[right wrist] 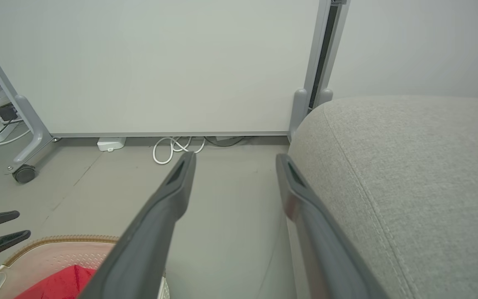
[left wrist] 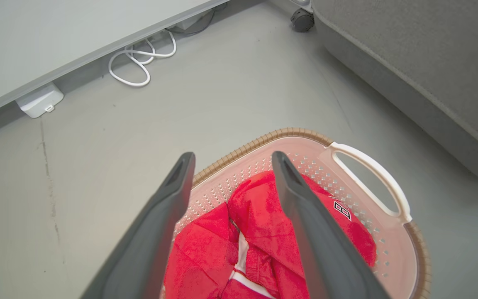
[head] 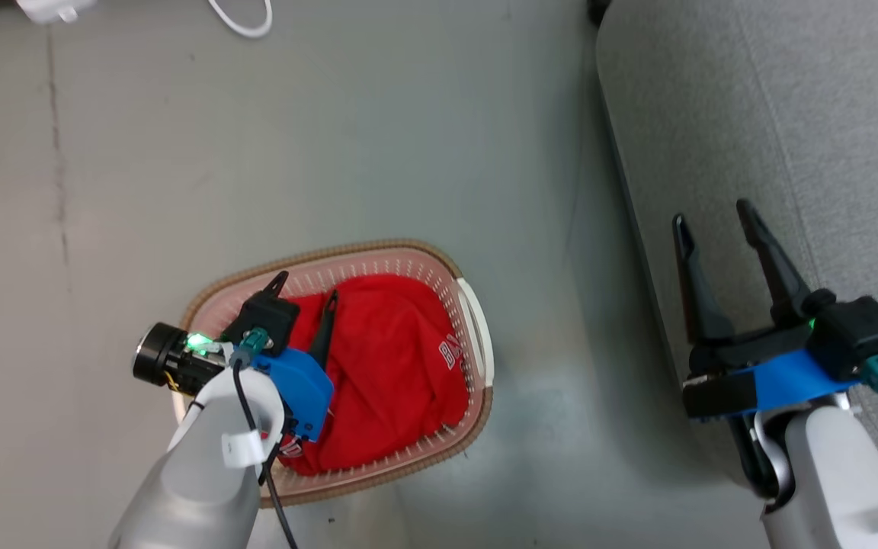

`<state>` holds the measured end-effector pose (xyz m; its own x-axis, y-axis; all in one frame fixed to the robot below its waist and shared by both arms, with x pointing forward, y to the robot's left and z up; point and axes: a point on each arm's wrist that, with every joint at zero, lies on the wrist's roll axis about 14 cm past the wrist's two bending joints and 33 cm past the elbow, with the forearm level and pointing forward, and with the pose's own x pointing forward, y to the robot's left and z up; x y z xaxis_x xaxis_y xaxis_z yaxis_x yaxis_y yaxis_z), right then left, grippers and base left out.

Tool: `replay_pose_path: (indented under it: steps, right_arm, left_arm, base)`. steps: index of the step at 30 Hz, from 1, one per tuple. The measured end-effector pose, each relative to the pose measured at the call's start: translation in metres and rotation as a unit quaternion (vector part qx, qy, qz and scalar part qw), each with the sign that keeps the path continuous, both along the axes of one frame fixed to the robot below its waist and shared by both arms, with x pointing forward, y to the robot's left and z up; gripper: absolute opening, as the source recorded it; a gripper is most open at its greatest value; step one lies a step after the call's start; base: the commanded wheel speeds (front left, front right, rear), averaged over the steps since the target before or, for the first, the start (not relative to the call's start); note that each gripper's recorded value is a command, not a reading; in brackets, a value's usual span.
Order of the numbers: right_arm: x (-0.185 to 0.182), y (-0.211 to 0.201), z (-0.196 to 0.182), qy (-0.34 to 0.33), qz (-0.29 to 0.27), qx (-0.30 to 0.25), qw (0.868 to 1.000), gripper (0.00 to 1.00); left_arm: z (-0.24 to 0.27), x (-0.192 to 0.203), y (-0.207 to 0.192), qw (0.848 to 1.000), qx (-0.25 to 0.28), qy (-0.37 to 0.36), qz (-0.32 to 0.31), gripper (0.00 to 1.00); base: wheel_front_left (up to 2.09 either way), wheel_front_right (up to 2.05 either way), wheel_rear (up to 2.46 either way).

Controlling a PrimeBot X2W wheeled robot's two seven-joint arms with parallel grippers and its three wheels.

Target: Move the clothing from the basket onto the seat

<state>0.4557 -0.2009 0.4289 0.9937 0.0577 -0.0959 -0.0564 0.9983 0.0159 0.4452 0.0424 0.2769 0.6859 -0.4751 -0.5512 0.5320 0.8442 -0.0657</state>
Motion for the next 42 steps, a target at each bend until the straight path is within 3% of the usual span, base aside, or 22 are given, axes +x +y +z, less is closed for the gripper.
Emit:
replay_pose_path:
  steps: [8, 15, 28, 36, 37, 38, 42]
  right_arm:
    - [0.022, -0.007, -0.031, 0.023, 0.002, -0.01, 1.0, 1.0]
    - [0.033, -0.017, -0.068, 0.054, -0.002, -0.02, 0.998, 1.0]
    - [0.033, -0.023, -0.111, 0.093, -0.006, -0.026, 0.995, 1.0]
    - [0.032, -0.025, -0.122, 0.103, -0.008, -0.026, 0.994, 1.0]
    - [0.032, -0.025, -0.123, 0.103, -0.008, -0.026, 0.994, 1.0]
    - [0.032, -0.025, -0.124, 0.104, -0.008, -0.025, 0.994, 1.0]
    - [0.034, -0.025, -0.122, 0.101, -0.008, -0.023, 0.995, 1.0]
  left_arm:
    - [-0.067, -0.014, -0.015, 0.993, 0.028, 0.102, -0.042, 1.0]
    - [-0.125, -0.035, -0.021, 0.973, 0.052, 0.217, -0.056, 1.0]
    - [-0.184, -0.05, -0.016, 0.945, 0.078, 0.312, -0.061, 1.0]
    - [-0.192, -0.063, -0.038, 0.941, 0.061, 0.319, -0.091, 0.98]
    - [-0.192, -0.064, -0.039, 0.941, 0.061, 0.318, -0.096, 0.39]
    - [-0.192, -0.065, -0.04, 0.941, 0.06, 0.317, -0.099, 0.0]
    - [-0.191, -0.067, -0.043, 0.941, 0.059, 0.316, -0.107, 0.0]
  base:
    - [0.0, 0.0, 0.0]
    - [0.0, 0.0, 0.0]
    - [0.0, 0.0, 0.0]
    - [0.0, 0.0, 0.0]
    - [0.0, 0.0, 0.0]
    - [0.0, 0.0, 0.0]
    - [0.0, 0.0, 0.0]
